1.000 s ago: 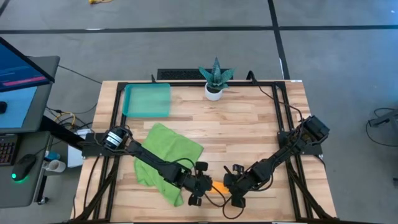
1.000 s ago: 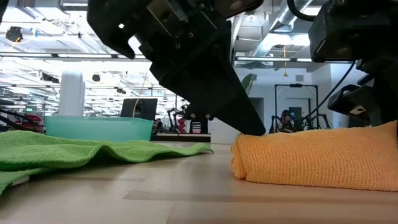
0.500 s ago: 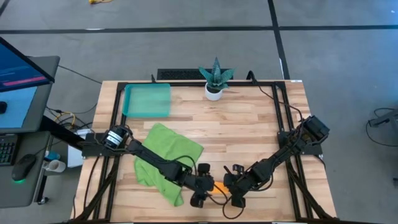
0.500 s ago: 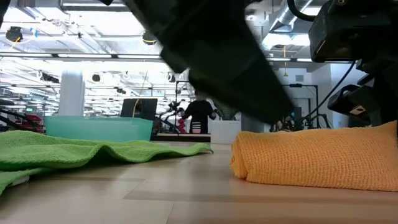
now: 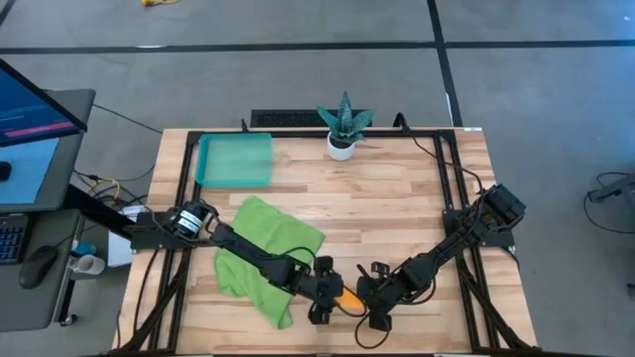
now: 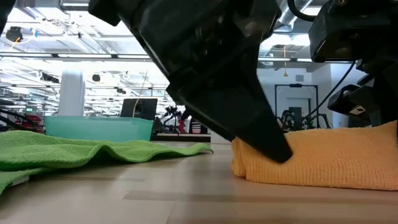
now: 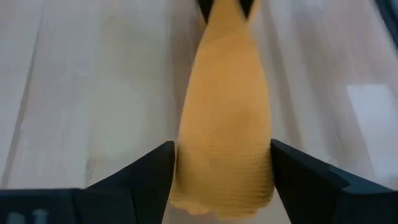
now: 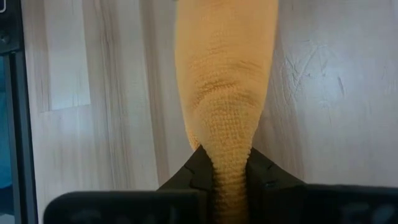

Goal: Roll microfiber towels into tight, uniform cylinder then place into a basket
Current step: Put the yellow microfiber cloth into the transparent light green bin

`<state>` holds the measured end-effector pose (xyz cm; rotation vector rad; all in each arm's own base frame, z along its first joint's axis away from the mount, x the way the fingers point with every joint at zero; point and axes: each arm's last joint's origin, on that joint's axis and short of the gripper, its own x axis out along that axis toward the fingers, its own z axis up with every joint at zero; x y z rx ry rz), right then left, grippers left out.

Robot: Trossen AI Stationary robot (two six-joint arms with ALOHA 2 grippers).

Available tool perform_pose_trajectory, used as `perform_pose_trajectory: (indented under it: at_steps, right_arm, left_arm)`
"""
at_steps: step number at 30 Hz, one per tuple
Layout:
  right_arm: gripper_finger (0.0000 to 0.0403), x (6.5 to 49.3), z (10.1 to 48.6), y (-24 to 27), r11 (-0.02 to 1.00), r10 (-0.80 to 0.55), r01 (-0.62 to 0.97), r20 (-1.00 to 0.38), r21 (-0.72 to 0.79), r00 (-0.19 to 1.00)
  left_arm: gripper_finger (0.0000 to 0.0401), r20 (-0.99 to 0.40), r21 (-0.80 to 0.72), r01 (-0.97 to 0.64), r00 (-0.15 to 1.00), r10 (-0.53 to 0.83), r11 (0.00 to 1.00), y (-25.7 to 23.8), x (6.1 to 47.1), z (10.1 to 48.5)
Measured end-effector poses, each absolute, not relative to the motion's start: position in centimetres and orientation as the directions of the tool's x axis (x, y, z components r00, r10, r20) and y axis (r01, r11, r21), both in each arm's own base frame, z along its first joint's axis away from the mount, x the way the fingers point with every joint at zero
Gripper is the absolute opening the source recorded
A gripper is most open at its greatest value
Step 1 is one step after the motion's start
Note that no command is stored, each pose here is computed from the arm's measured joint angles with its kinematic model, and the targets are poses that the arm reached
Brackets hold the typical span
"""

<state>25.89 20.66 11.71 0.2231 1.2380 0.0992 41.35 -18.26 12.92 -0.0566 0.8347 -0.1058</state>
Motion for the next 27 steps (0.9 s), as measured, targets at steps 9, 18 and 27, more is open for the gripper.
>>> perform_pose_trajectory:
  at_steps: [9, 18, 27]
  right_arm:
    - [0.0055, 25.9, 11.7, 20.7, 0.974, 0.196, 0.045, -0.924, 0.223, 0.327]
    - [0.0055, 26.0, 11.8, 20.7, 0.976, 0.182, 0.049, -0.922, 0.211, 0.341]
    - [0.0056, 27.1, 12.7, 21.0, 0.981, 0.176, 0.014, -0.909, 0.195, 0.379]
  left_arm:
    - [0.0159, -0.751, -0.082, 0.112, 0.646, -0.136, 0.99, -18.3, 41.6, 11.6]
    - [0.003, -0.759, -0.039, 0.165, 0.636, -0.137, 0.986, -18.5, 41.3, 11.8]
    - [0.004, -0.788, -0.027, 0.163, 0.603, -0.122, 0.986, -18.4, 40.9, 12.0]
